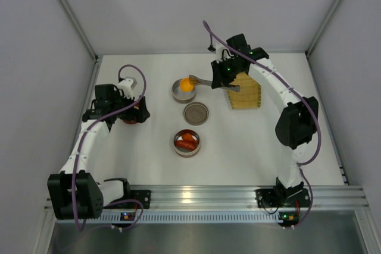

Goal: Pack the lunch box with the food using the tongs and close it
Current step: Place the fake food in the packing box.

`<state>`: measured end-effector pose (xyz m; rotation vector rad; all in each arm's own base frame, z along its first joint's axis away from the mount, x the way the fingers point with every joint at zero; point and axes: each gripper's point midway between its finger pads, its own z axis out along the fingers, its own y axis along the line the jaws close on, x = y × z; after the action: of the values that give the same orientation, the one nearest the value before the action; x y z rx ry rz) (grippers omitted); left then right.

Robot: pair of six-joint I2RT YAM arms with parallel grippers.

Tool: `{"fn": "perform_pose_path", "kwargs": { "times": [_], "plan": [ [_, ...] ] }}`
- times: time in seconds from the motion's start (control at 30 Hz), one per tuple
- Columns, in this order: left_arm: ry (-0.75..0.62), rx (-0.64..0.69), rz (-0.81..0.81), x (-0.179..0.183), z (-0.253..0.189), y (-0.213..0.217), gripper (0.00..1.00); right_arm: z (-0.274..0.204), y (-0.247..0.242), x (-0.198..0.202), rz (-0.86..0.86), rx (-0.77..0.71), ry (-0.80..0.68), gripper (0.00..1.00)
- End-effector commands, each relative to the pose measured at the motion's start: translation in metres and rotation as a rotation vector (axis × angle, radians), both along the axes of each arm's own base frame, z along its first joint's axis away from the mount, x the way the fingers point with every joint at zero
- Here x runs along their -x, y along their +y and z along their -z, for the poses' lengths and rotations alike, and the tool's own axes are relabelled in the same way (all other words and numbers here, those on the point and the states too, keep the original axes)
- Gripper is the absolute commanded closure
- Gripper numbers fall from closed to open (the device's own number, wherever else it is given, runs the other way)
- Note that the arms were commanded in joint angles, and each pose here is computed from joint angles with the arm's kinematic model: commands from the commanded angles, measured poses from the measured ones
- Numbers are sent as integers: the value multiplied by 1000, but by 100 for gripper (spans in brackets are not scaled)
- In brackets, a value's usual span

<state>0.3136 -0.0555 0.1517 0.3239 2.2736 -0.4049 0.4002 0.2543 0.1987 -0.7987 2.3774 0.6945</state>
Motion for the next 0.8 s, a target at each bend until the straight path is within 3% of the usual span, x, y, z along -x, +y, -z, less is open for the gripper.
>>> {"fn": "perform_pose_path", "kwargs": {
  "times": [0.0, 0.5, 0.77],
  "plan": [
    [-58, 30, 3, -9, -17, -4, 2, -9, 19, -21, 4, 4, -99, 100],
    [-54, 29, 8, -9, -13, -4, 2, 24, 44, -39, -5, 30, -87, 100],
    [-53, 26, 10, -9, -11, -4, 2, 34, 52, -38, -24, 27, -64, 91]
  ]
}}
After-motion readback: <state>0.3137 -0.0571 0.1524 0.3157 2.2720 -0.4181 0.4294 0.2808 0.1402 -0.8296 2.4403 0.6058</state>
